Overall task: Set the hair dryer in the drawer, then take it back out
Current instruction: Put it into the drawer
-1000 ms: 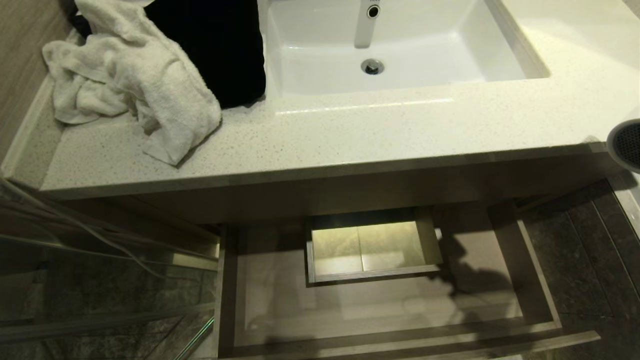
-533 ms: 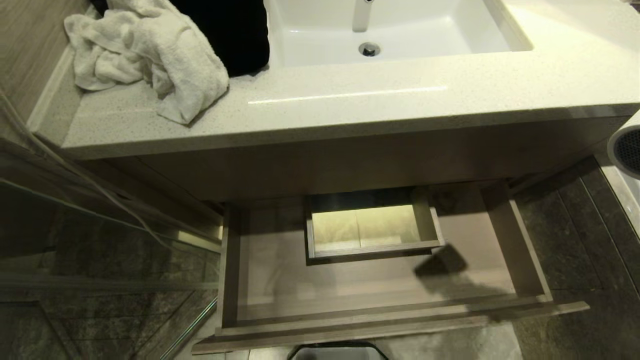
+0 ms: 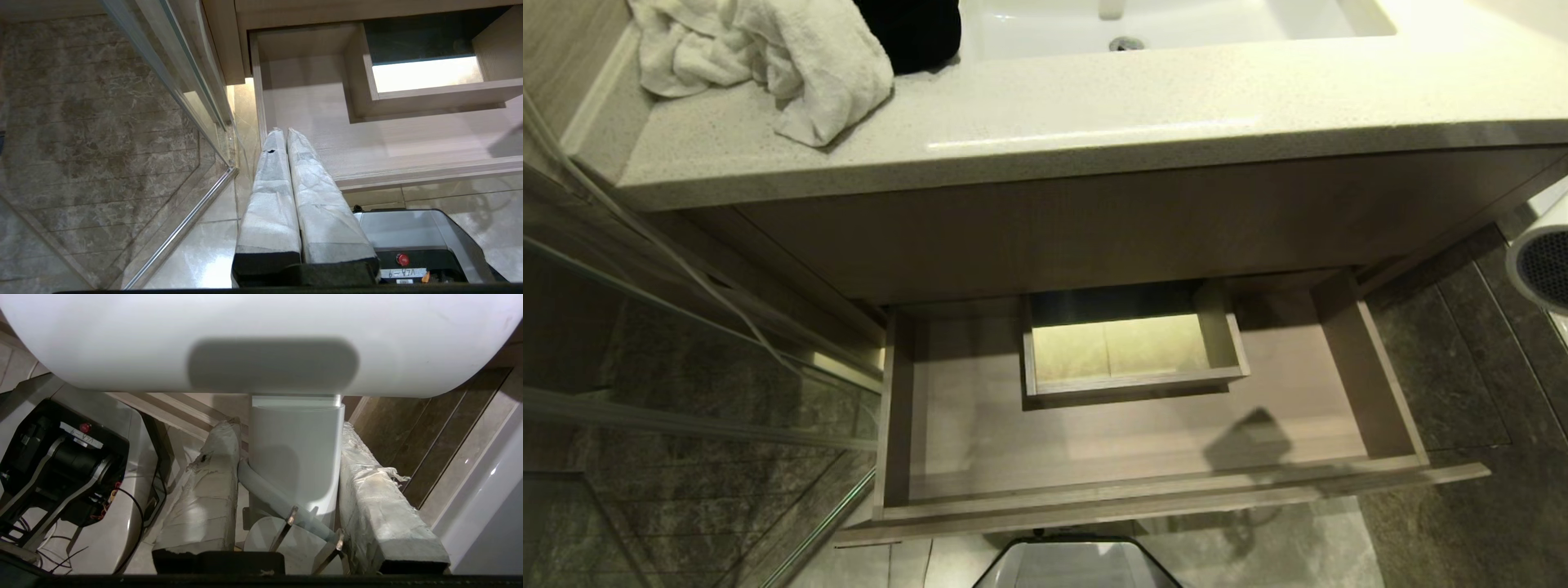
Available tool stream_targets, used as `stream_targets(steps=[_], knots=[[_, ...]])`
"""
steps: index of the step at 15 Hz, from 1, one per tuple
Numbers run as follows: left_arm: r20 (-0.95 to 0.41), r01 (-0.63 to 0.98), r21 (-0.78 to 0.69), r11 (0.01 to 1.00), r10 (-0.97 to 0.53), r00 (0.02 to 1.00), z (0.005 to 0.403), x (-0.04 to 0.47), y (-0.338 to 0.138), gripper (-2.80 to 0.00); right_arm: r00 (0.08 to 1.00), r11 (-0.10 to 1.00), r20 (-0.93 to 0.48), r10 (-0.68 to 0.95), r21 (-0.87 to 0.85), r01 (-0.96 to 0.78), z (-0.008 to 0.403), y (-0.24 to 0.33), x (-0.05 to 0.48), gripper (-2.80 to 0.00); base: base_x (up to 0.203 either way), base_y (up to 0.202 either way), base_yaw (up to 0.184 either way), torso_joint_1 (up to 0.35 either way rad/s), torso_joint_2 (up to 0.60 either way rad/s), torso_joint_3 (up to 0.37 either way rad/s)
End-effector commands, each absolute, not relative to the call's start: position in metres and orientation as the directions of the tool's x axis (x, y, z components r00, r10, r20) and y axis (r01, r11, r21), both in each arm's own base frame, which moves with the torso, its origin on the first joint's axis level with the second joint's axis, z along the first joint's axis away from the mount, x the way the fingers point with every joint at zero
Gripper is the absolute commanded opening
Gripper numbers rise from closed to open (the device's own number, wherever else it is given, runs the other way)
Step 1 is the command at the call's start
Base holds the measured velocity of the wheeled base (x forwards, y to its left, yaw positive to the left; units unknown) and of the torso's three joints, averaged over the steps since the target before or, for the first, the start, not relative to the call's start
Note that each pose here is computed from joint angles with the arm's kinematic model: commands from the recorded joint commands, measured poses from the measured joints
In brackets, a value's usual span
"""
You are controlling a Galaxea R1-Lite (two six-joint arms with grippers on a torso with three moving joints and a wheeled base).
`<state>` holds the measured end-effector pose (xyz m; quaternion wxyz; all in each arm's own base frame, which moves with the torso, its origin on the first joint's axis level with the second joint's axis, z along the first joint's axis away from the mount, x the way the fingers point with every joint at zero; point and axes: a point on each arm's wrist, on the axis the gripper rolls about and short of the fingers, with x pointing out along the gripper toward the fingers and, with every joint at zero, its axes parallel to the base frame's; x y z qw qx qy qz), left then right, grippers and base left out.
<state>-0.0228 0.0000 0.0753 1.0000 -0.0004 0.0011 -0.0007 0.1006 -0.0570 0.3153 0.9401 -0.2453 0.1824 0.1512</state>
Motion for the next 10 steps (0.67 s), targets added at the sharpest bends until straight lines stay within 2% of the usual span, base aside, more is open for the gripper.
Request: stream_targets(steps=[1,10], knots=[[-0.003,0.002,-0.002,1.000,-0.002,1.000,0.0749,-0.0227,0.0000,-2.80,0.881,0.837,-0.429,0.198,-0.393,-0.380,0.3103,-0.0564,0.0993,-2.80,0.000,0.000,0.000,-0.183,0.38,0.168],[-0.003,0.002,-0.002,1.000,-0.002,1.000,0.0749,-0.0227,0.0000,-2.80,0.871,0.849,-0.462,0.166,-0.381,-0.365,0.3042,-0.0600,0.1023,-2.80,0.000,0.000,0.000,-0.260,0.51,0.251]])
